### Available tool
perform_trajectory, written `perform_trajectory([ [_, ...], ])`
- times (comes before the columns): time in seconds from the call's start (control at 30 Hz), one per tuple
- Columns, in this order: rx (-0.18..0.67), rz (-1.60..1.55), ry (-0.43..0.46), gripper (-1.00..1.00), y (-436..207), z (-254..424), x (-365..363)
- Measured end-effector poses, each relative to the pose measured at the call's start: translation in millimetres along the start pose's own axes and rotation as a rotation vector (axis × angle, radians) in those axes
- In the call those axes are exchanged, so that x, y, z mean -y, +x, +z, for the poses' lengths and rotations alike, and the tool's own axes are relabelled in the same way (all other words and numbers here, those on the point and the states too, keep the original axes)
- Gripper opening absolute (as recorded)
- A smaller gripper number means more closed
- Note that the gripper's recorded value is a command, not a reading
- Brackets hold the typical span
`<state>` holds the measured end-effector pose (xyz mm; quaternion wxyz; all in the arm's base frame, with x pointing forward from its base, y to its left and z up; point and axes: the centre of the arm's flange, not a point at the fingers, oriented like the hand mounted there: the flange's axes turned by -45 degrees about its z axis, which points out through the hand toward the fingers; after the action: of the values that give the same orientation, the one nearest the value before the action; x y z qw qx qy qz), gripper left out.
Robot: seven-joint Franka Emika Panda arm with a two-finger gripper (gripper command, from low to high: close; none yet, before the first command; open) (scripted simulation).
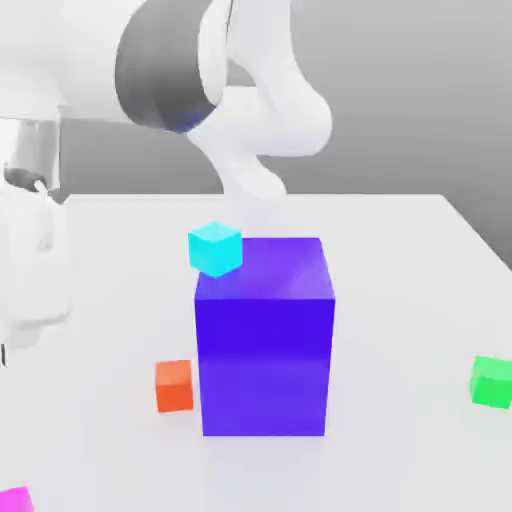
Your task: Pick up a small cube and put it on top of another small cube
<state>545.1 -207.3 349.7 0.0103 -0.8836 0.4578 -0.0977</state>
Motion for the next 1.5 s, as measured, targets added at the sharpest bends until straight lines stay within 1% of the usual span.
perform_trajectory([
  [0.27, 0.133, 0.272, -0.118, 0.0, 13.4, 141.8, -63.4],
  [0.4, 0.145, 0.301, -0.132, 0.0, 5.3, 205.9, -76.5],
  [0.43, 0.146, 0.302, -0.132, -1.0, 3.6, 214.7, -77.9],
  [0.63, 0.145, 0.302, -0.131, -1.0, 2.8, 219.0, -78.5],
  [0.8, 0.148, 0.289, -0.128, -1.0, 7.9, 162.4, -66.2],
  [0.97, 0.184, 0.048, -0.085, -1.0, -77.9, 139.4, 25.8],
  [1.17, 0.215, -0.267, -0.045, -1.0, -208.6, 110.1, 99.9],
  [1.33, 0.227, -0.585, -0.019, -1.0, -343.2, 78.9, 127.5],
  [1.5, 0.219, -0.976, 0.0, -1.0, -503.1, 54.8, 122.4],
])
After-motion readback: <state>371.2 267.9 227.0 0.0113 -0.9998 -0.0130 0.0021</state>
